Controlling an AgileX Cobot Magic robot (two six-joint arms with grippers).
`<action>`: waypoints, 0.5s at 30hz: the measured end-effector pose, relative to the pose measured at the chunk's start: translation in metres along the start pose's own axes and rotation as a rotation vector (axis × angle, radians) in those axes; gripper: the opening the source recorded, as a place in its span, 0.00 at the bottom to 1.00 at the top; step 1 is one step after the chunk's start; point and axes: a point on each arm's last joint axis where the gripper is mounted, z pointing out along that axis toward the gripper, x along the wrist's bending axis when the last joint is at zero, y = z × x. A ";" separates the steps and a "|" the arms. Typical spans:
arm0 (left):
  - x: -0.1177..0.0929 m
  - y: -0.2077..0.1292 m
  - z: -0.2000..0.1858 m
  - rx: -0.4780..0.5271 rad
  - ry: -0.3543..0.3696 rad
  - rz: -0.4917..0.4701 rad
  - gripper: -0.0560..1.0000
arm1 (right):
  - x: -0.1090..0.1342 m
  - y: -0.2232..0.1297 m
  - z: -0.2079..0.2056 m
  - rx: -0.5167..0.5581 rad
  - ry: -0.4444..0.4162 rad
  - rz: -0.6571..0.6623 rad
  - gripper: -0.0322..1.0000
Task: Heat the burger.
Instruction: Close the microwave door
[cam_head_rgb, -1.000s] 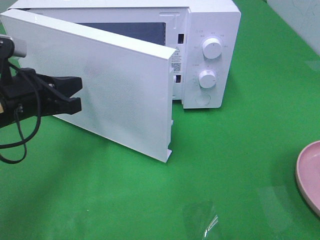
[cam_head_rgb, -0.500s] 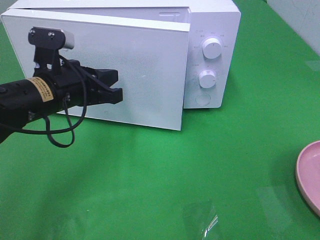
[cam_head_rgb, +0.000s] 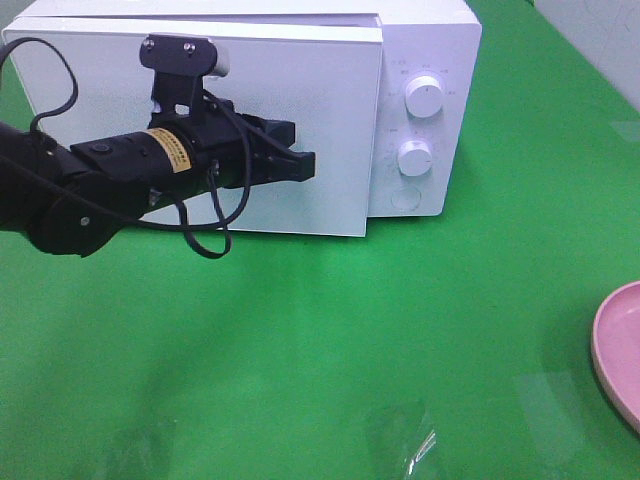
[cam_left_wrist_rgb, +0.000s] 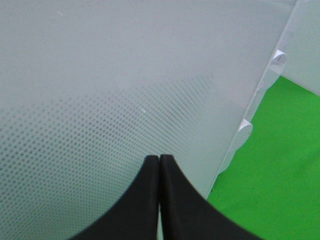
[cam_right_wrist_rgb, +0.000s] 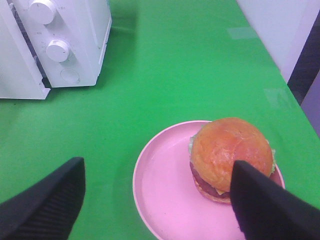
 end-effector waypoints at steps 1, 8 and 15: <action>0.000 0.000 0.000 0.000 0.000 0.000 0.05 | 0.000 0.000 0.000 0.000 0.000 0.000 0.77; -0.001 0.007 0.020 -0.002 0.013 -0.008 0.05 | 0.000 0.000 0.000 0.000 0.000 0.000 0.77; -0.006 0.010 0.039 0.022 -0.006 0.021 0.05 | 0.000 0.000 0.000 0.000 0.000 0.000 0.77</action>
